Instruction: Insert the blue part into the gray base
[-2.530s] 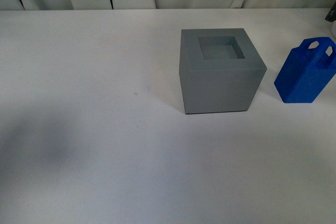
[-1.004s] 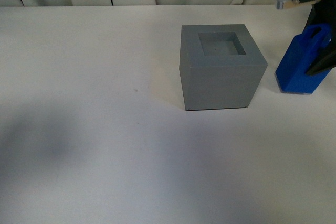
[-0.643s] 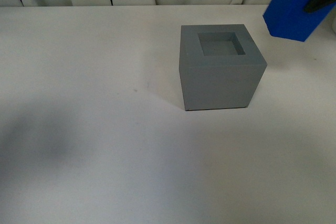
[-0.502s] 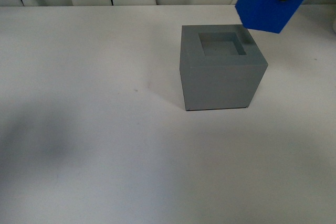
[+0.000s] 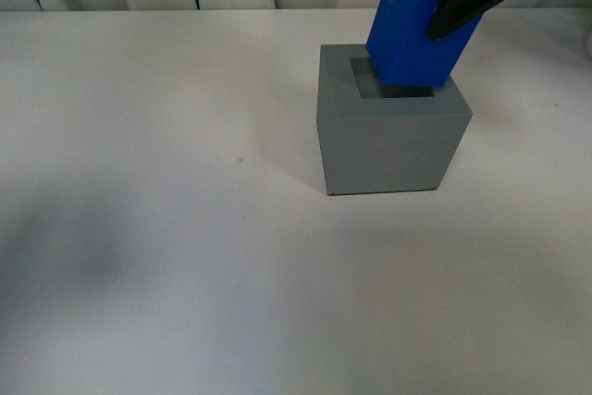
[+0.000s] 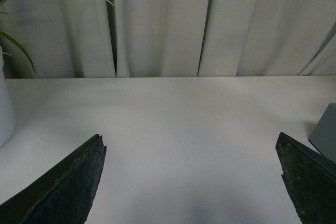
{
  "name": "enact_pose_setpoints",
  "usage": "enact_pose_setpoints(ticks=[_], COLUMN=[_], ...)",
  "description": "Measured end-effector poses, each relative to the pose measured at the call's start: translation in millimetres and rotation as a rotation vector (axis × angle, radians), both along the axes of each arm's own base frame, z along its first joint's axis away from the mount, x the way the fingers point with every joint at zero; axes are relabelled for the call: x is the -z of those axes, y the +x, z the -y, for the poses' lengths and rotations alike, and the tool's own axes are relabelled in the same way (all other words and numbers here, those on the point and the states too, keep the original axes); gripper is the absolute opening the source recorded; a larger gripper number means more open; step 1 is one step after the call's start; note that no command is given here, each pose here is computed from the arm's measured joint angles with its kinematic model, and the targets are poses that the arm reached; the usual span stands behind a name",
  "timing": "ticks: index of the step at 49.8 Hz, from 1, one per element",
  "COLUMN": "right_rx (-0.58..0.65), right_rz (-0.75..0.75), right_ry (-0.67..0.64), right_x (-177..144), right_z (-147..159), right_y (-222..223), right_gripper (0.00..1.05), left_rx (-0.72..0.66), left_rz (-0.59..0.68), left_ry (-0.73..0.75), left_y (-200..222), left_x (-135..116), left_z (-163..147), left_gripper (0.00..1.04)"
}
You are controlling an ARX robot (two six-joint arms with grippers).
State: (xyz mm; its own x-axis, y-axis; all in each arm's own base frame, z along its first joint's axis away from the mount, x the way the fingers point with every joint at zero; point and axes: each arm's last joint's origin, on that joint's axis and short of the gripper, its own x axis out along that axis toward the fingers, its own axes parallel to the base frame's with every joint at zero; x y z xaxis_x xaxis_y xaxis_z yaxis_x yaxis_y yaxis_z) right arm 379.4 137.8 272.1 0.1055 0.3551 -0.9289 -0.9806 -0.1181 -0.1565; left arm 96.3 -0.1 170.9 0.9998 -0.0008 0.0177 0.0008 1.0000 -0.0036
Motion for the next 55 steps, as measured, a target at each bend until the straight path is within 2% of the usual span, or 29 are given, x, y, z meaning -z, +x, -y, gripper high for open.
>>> enact_pose_setpoints(ticks=[55], right_rx=[-0.022], right_rz=[-0.019], right_ry=[-0.035], right_x=[18.7], right_z=[-11.8], right_y=[3.5], right_gripper=[0.46], left_rx=[0.0], left_rz=[0.0], left_ry=[0.0], left_y=[0.0], left_x=[0.0], left_z=[0.0], left_gripper=[0.99])
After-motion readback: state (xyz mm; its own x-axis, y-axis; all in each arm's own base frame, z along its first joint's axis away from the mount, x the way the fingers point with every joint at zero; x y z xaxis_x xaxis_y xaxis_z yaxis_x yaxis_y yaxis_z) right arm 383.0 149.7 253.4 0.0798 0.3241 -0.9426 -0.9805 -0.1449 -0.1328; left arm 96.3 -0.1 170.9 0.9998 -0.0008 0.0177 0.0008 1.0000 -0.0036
